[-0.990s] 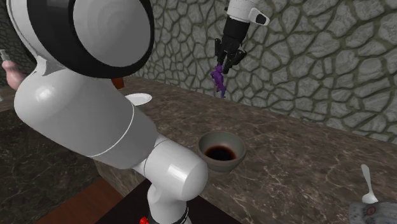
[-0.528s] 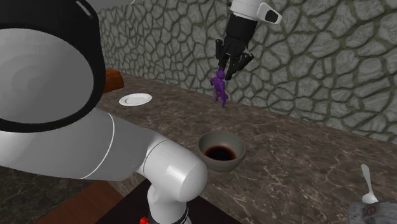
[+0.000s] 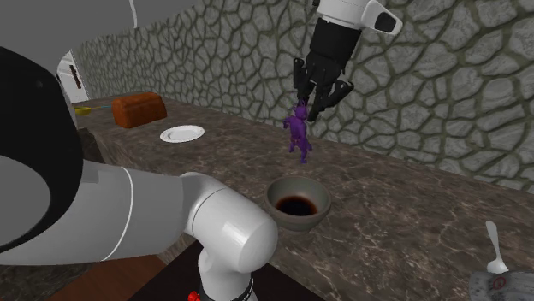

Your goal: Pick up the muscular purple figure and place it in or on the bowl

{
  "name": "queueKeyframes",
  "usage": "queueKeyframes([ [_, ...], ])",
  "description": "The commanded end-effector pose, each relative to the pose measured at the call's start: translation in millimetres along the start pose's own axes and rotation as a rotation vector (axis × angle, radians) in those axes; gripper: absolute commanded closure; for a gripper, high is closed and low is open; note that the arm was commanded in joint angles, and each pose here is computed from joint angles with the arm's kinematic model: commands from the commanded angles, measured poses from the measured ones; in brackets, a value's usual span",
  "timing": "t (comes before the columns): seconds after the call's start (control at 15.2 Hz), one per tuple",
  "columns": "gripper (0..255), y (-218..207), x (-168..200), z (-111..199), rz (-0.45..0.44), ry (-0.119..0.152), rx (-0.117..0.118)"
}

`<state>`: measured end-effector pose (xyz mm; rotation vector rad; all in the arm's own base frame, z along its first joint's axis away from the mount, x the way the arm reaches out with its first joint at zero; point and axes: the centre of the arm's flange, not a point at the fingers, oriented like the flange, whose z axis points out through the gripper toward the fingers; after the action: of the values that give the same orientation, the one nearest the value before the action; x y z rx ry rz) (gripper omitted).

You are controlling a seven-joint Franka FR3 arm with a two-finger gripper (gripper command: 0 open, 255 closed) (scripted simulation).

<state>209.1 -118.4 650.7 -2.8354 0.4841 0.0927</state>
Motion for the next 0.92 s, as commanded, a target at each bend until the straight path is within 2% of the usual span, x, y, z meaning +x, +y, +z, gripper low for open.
queueKeyframes([
  [0.0, 255, 2.7, 0.0, 8.8, 0.0, 0.0, 0.0],
  [0.86, 255, 19.6, 7.2, 75.0, 0.0, 0.0, 0.0],
])
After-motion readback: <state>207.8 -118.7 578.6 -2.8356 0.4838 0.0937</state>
